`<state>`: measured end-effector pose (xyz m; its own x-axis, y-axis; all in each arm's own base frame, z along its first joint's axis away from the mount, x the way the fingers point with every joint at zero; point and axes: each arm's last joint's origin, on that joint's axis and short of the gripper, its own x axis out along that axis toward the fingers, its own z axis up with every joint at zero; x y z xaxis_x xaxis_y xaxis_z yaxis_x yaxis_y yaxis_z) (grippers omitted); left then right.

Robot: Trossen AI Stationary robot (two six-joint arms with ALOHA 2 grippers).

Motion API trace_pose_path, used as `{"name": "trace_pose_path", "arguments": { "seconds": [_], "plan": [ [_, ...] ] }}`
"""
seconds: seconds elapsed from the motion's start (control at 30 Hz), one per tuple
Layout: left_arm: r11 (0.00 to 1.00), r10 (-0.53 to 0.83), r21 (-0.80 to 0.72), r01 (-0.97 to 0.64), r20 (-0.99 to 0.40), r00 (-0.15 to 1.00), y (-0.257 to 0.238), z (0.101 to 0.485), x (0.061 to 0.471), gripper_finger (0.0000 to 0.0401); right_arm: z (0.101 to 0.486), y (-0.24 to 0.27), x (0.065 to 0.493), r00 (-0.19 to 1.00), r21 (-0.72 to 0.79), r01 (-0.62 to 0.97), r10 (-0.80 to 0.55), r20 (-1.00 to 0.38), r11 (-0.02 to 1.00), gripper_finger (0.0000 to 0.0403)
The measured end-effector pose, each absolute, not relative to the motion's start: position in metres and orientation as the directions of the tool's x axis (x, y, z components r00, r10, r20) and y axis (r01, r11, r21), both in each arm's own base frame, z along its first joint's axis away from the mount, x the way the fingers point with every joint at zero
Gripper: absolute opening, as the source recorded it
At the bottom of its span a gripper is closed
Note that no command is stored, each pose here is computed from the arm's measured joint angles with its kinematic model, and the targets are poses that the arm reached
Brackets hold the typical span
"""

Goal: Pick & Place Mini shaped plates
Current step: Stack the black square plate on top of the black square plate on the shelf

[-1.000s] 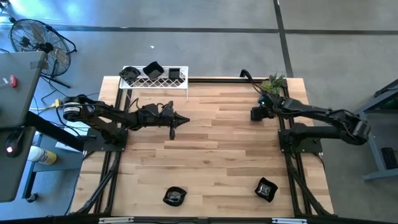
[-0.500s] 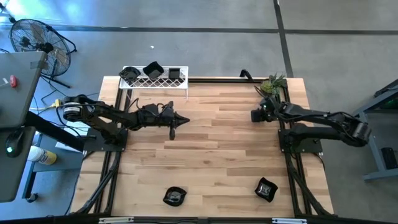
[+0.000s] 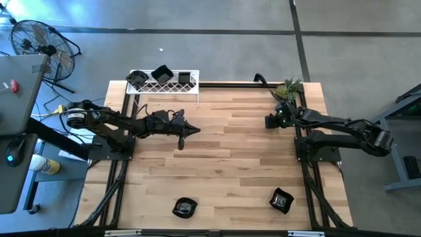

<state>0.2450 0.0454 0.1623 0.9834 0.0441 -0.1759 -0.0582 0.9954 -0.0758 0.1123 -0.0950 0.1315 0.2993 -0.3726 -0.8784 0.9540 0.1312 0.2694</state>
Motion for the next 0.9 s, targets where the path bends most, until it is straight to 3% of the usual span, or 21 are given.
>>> {"name": "trace_pose_path", "arguments": {
  "seconds": [0.17,0.57,0.9],
  "plan": [
    [0.996,0.020,-0.081,-0.035,-0.176,0.984,0.045,0.162,0.245,0.0000,0.132,-0.095,0.112,0.297,0.267,0.955,-0.376,-0.878,0.130,0.0077],
    [0.996,0.016,-0.081,-0.031,-0.176,0.984,0.045,0.162,0.245,0.0000,0.134,-0.095,0.113,0.320,0.280,0.947,-0.376,-0.870,0.158,0.0170],
    [0.996,0.002,-0.084,-0.017,-0.175,0.984,0.044,0.162,0.245,0.0000,0.142,-0.095,0.113,0.369,0.324,0.929,-0.424,-0.827,0.176,0.0176]
  ]
}}
